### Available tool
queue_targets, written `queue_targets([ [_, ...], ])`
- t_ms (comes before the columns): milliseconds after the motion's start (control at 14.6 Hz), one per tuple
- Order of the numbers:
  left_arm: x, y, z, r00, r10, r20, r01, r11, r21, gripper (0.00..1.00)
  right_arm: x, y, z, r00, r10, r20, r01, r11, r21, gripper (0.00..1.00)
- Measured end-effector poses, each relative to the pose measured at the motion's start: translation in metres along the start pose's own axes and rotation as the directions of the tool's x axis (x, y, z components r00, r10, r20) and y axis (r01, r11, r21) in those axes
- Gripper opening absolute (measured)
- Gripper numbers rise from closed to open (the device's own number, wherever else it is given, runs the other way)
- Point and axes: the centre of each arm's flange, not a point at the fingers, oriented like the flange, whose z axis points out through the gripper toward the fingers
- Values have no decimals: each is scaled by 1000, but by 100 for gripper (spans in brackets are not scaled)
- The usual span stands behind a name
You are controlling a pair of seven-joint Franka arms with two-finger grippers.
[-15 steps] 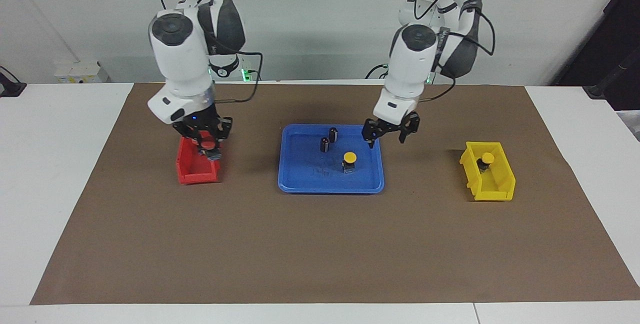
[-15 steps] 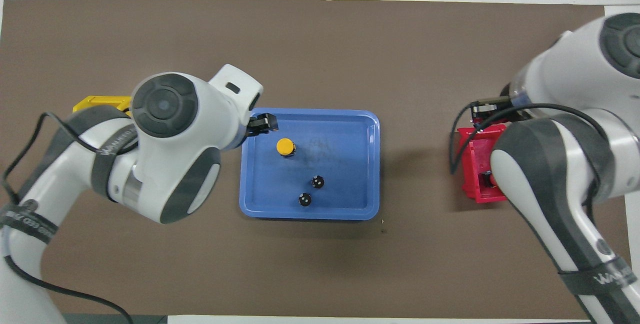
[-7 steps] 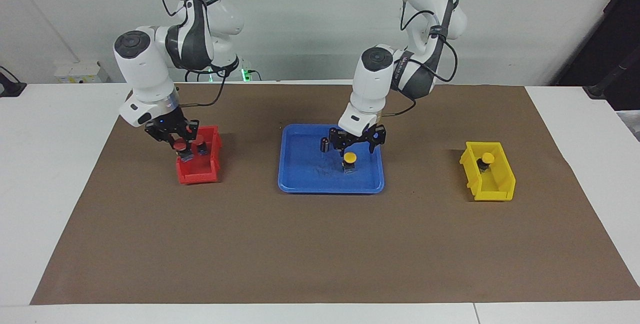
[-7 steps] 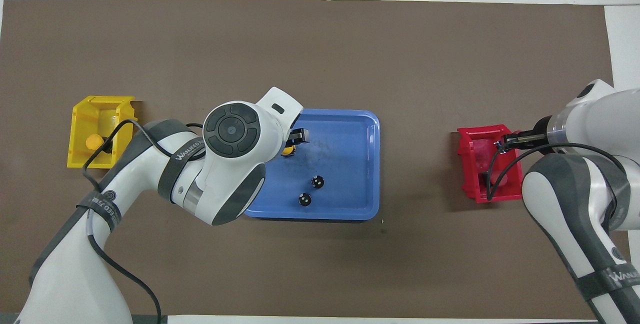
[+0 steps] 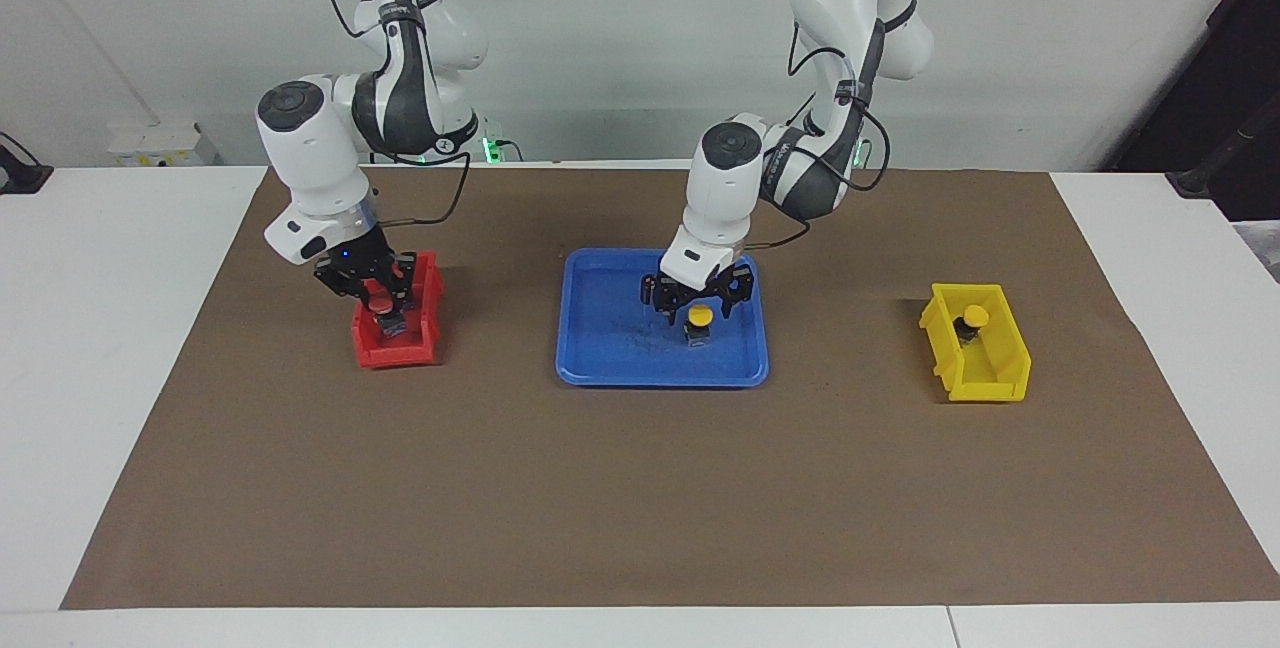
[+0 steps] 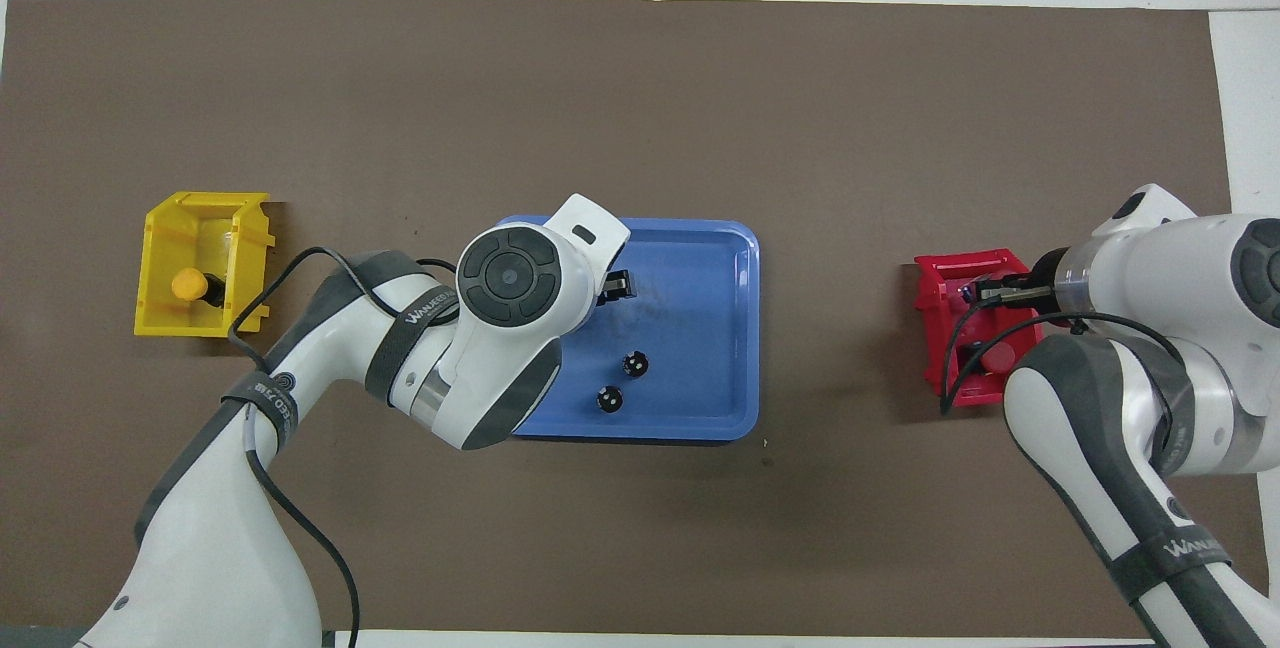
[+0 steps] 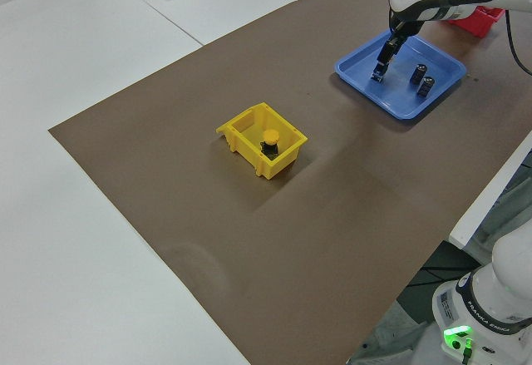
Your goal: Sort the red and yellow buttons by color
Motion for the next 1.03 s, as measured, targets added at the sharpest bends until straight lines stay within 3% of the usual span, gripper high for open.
queue_targets([
  [69, 1, -1, 0, 1000, -3, -1, 3, 1000, 1, 67, 0, 0, 5, 1000, 0, -2, 0, 1000, 2, 41],
  [275, 8, -7, -1, 1000, -17, -6, 17, 1000, 3, 37, -3, 0, 24, 1000, 0, 2, 0, 1000, 12, 41],
  [549, 33, -21, -28, 998, -58, 6, 58, 998, 24, 37, -7, 0, 34, 1000, 1, -2, -1, 1000, 14, 41],
  [686, 55, -36, -65, 998, -65, 26, 63, 997, 47, 37, -7, 0, 34, 1000, 0, -2, 0, 1000, 14, 56],
  [755, 67, -52, -85, 998, -56, 27, 55, 997, 50, 37, -7, 0, 33, 1000, 1, -1, -1, 1000, 14, 68],
  [892, 103, -114, -119, 999, -29, 17, 28, 998, 48, 37, -3, 1, 27, 1000, 1, 22, -1, 1000, 16, 86],
  [1029, 142, -202, -137, 999, 32, 17, -33, 998, 53, 37, 10, 4, 3, 998, 4, 57, -5, 1000, 18, 92],
])
